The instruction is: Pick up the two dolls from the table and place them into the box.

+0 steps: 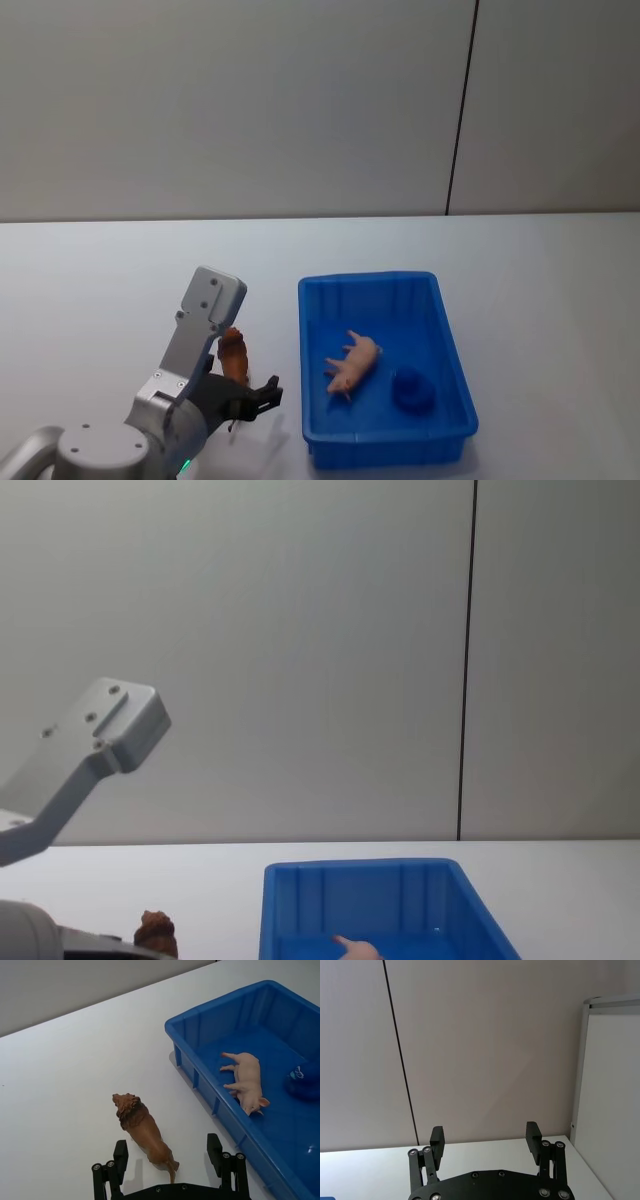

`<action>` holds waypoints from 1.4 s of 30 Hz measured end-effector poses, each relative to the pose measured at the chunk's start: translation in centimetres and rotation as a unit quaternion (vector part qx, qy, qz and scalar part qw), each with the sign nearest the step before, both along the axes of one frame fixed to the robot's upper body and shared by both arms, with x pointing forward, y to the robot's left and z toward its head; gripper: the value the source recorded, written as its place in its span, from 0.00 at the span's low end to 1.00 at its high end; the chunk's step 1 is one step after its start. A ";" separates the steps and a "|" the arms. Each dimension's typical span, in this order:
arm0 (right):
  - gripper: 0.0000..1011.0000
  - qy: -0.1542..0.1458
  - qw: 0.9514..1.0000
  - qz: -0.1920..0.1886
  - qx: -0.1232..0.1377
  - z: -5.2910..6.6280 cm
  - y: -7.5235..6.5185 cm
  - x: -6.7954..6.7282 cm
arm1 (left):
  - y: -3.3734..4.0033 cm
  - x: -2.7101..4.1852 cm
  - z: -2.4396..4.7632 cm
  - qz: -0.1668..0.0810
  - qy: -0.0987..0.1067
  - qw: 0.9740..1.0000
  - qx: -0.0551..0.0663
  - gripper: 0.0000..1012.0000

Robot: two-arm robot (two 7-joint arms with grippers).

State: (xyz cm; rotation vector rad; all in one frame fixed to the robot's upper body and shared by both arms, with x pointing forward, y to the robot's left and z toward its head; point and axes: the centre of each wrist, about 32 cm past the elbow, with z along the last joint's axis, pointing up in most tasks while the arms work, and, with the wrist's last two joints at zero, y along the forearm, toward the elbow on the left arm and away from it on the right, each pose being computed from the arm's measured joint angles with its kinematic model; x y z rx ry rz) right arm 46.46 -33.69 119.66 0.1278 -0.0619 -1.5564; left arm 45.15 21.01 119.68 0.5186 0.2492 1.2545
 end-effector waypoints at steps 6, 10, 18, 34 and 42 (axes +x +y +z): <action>0.99 -0.001 1.000 -0.003 0.001 0.0 0.0 -0.1 | 0.00 0.53 -0.25 0.006 0.010 1.000 0.005 0.99; 0.99 -0.001 1.000 -0.005 0.001 0.0 -0.1 -0.1 | 0.07 0.95 -0.37 0.011 0.014 1.000 0.009 0.99; 0.99 -0.002 1.000 -0.006 0.001 0.0 -0.1 -0.1 | 0.01 2.14 -0.55 0.019 0.021 1.000 0.012 0.99; 0.99 -0.002 1.000 -0.008 0.002 0.0 -0.1 -0.1 | -0.58 4.26 -0.42 0.029 0.042 0.999 0.011 0.99; 0.99 -0.002 1.000 -0.008 0.002 0.0 -0.1 -0.1 | -0.85 5.02 -0.16 0.034 0.055 0.998 0.016 0.99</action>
